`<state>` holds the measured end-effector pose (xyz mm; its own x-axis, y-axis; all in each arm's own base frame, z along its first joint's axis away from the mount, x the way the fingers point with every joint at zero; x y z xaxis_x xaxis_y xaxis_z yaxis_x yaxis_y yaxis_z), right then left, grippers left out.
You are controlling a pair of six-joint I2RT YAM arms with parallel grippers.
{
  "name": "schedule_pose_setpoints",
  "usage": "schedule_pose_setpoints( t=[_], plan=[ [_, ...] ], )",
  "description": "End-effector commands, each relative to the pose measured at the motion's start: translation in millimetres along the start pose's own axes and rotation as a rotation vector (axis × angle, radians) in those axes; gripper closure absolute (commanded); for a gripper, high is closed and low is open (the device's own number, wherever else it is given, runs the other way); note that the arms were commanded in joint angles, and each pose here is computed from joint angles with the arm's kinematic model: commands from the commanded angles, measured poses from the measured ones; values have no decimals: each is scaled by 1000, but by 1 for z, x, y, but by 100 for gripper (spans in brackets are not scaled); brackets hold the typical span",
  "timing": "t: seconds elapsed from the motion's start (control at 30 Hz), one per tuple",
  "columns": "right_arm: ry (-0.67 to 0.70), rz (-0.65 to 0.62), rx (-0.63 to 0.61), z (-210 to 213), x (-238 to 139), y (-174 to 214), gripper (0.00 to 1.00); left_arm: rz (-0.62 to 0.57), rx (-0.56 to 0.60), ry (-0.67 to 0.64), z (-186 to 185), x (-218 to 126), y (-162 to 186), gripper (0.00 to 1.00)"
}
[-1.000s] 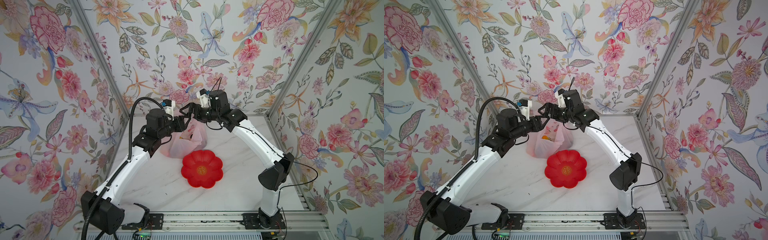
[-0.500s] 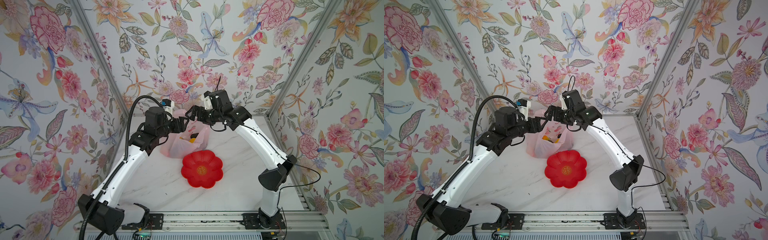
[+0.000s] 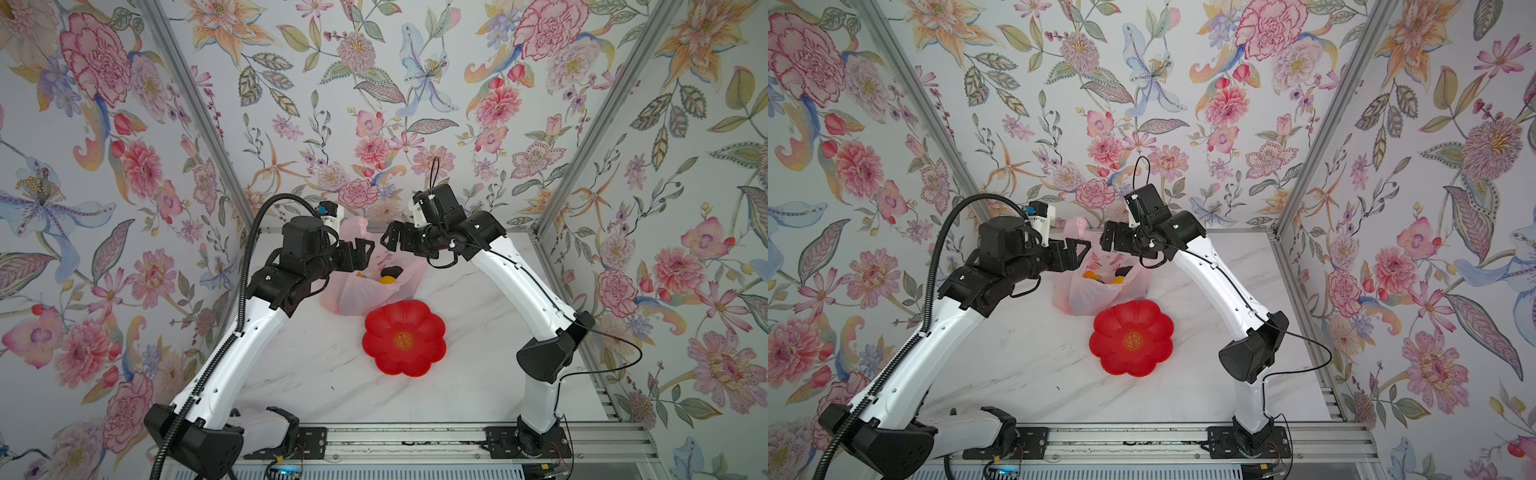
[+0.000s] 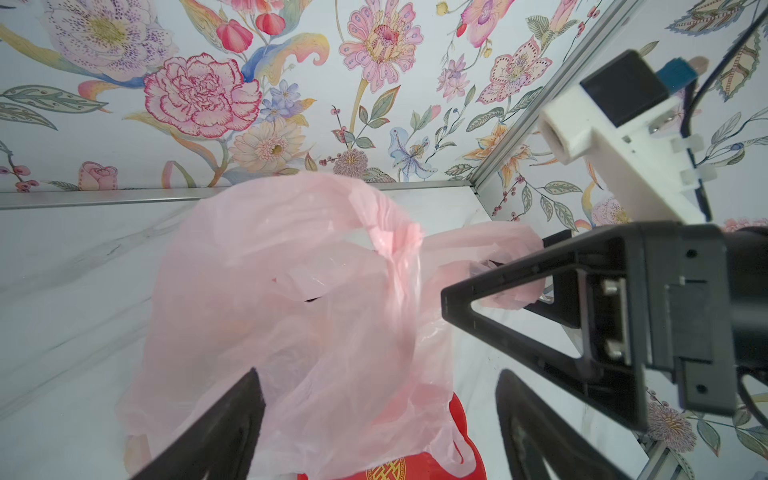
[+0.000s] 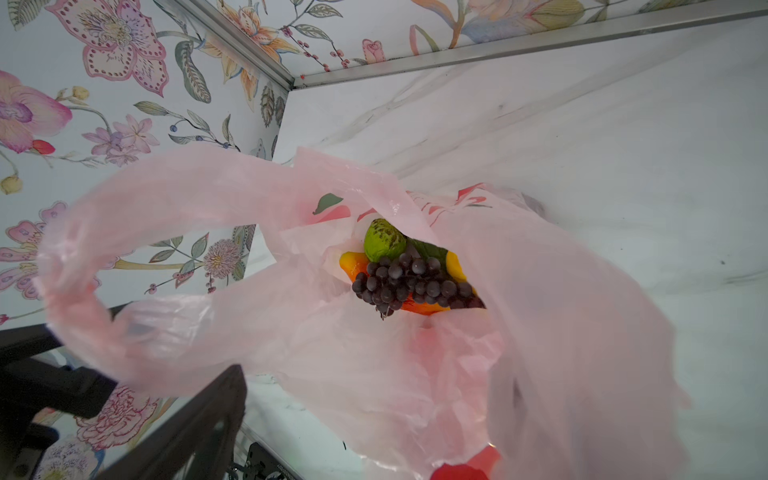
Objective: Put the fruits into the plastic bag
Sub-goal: 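Lower the pink bag onto the table and open both grippers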
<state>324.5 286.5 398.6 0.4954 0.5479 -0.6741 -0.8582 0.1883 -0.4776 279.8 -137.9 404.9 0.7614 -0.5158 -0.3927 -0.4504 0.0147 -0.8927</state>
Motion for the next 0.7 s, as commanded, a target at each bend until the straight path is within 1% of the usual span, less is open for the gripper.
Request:
schedule_pose_setpoints(
  t=[0.0,0.23,0.4,0.57,0.67],
  plan=[
    [75,-27,-24,-5,-35,4,1,-26,40,-43,2,-20,-8,11],
    [179,-24,-34,-20,-66,16,1,-30,65,-92,5,-40,-5,7],
    [241,-11,-12,-34,-82,30,1,-36,69,-117,7,-50,-4,6],
    [330,0,4,-47,-91,42,1,-45,84,-195,10,-67,-2,6],
    [411,-34,-10,-53,-101,48,1,-29,79,-236,11,-72,5,6]
  ],
)
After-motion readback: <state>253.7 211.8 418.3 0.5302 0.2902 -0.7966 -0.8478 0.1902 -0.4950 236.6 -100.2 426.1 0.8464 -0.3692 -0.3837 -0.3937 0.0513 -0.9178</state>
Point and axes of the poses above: each gripper's point midway between its finger pads, its own x axis out along the fingers, its own z axis along the line the jaws close on, y = z × x, the point moved 9 cm from there along -x, back along the fingers, and after that the axes turned 9 degrees about x, right-handed, at the moved point
